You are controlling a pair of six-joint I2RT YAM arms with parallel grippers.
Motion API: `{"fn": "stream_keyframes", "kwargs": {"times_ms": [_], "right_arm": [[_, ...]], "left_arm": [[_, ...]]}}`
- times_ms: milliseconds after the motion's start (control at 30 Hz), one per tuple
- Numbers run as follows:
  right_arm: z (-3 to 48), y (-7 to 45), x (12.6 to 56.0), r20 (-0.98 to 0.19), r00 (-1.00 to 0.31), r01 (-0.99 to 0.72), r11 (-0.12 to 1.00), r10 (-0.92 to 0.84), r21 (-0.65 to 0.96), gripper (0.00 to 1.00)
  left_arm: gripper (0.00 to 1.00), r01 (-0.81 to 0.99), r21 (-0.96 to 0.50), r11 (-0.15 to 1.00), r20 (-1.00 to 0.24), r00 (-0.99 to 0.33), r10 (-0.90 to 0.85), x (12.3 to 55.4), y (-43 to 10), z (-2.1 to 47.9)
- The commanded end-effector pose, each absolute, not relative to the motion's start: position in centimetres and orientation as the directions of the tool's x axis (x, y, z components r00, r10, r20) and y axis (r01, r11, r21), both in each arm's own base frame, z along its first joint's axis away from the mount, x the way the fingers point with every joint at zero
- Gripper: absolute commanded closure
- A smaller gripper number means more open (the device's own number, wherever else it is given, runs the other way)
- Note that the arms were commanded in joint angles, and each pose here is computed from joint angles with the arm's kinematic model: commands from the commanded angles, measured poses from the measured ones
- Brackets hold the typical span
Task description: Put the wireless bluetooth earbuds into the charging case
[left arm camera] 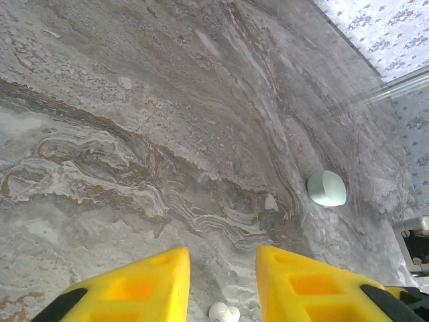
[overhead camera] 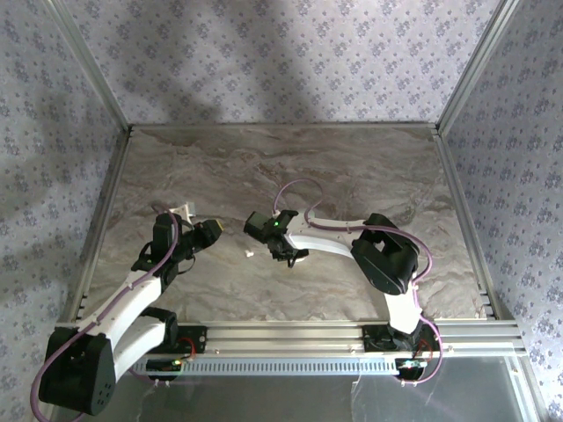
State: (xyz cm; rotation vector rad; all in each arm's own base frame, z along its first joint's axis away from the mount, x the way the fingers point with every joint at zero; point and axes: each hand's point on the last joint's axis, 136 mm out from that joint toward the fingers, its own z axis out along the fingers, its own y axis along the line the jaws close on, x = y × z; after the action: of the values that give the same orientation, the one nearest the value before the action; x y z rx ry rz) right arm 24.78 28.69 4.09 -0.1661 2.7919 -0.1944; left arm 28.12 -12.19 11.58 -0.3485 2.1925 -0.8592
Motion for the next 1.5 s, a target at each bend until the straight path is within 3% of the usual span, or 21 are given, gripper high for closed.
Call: {"fn": "stream_keyframes", "kwargs": {"times_ms": [0,700,833,1067,1467], "right_arm": [[5.2,28.9,25.0,-0.338,-0.932,-0.086,0.987,-0.129,-0.139,0.66],[9.1,30.0,24.3,-0.424,-0.900,-0.134,0.990,-0.104,0.043,0.63],[10.8,31.1,24.0,-0.456,-0.882,-0.195,0.973,-0.120,0.120,0.57],[12.4,33.9,23.8,-0.483,-0.862,-0.304,0.921,-0.156,0.245,0.55],[9.5,38.6,23.9,-0.371,-0.814,-0.498,0.866,-0.448,0.045,0.57]], "left_arm": [[0.67,0.045,-0.690,0.722,-0.557,-0.671,-0.490,28.4,-12.4,12.6],[0.67,0.054,-0.692,0.720,-0.562,-0.666,-0.491,28.4,-12.4,12.9],[0.64,0.056,-0.688,0.723,-0.569,-0.661,-0.490,28.3,-12.4,12.8],[0.56,0.040,-0.679,0.733,-0.563,-0.669,-0.485,28.6,-12.3,12.1],[0.44,-0.088,-0.748,0.658,-0.443,-0.673,-0.593,29.4,-10.3,9.8]]}}
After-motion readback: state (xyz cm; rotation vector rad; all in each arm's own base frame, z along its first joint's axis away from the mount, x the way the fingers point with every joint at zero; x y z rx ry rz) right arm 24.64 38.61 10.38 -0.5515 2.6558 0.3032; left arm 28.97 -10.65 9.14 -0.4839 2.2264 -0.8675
